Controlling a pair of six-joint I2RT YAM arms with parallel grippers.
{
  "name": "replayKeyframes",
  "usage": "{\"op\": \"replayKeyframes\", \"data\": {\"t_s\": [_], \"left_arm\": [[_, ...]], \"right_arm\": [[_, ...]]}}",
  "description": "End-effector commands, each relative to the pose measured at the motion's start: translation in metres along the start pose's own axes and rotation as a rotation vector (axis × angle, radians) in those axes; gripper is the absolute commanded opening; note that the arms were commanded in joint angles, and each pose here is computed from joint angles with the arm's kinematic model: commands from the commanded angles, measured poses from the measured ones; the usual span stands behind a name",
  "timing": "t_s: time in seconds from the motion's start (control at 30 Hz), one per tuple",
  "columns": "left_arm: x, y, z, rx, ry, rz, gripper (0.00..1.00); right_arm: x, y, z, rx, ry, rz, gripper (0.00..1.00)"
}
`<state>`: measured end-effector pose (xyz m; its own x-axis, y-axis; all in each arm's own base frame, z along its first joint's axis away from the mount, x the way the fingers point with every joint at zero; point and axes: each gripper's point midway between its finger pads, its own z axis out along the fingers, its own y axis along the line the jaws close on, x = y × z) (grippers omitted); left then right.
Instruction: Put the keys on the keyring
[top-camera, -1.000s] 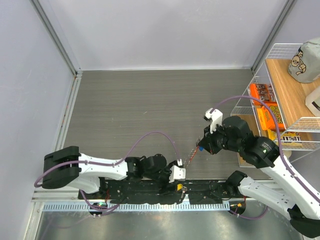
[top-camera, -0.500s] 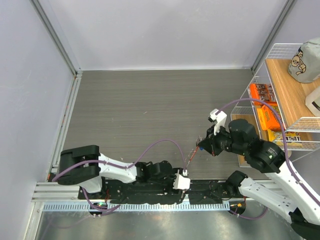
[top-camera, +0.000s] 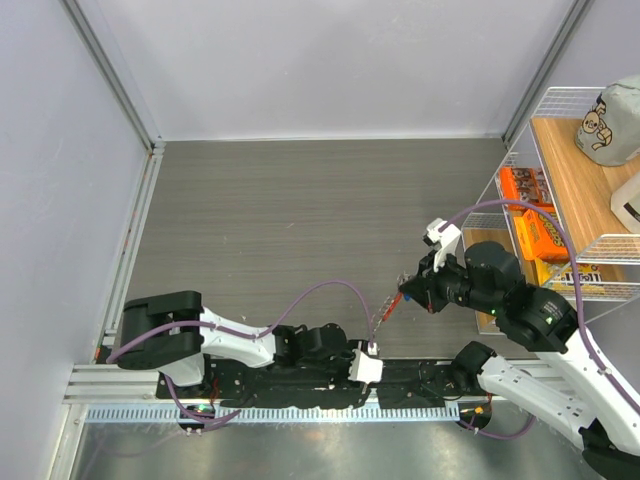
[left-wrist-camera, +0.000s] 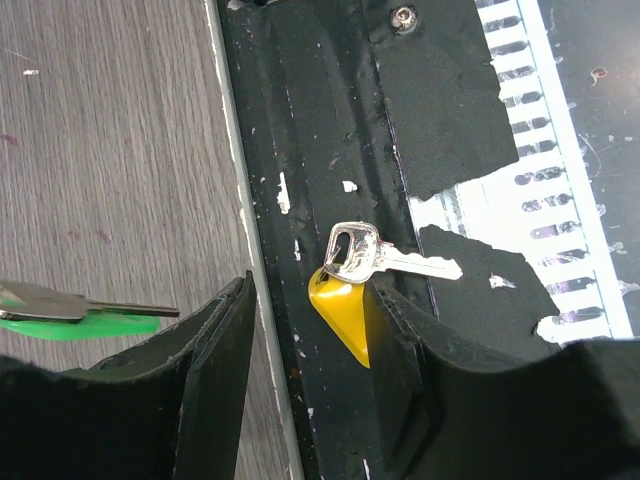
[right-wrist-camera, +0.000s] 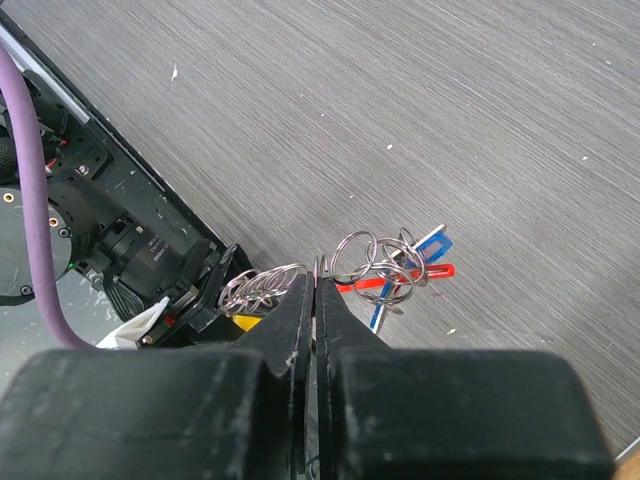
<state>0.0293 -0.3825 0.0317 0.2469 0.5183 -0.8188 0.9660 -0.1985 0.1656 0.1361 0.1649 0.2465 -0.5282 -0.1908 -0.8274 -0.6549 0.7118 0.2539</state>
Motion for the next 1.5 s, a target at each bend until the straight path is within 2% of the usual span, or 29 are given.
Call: {"op": "replayKeyframes", "data": {"t_s": [0.0,0.27,0.77,1.17,1.23,1.33,1.47], "left_arm": [[-0.031,0.009,0.003,-0.024,-0.092,0.047,0.52],[-0.034,0.007,0.008,-0.004,-0.093,0.057,0.47],[-0.033,-0.002,0.013,0.054,-0.082,0.041,0.31],[-0.020,-0.007,0.017,0.071,-0.049,0.012,0.26],[-0.021,-0.006,0.017,0.067,-0.049,0.011,0.19],[-0.019,-0.006,0.018,0.067,-0.035,0.015,0.02],[-0.026,0.000,0.015,0.041,-0.052,0.026,0.00]], "right_arm": [[-0.020,0.002,-0.005,-0.001,-0.085,-0.010,0.05],[-0.019,0.003,-0.005,-0.007,-0.089,-0.008,0.06],[-0.016,0.004,-0.009,-0.017,-0.099,-0.006,0.06],[-0.014,0.007,-0.008,-0.030,-0.091,0.003,0.05],[-0.015,0.007,-0.008,-0.031,-0.094,0.004,0.06],[-0.014,0.006,-0.008,-0.029,-0.093,0.006,0.05],[-0.015,0.007,-0.009,-0.028,-0.096,0.009,0.06]]}}
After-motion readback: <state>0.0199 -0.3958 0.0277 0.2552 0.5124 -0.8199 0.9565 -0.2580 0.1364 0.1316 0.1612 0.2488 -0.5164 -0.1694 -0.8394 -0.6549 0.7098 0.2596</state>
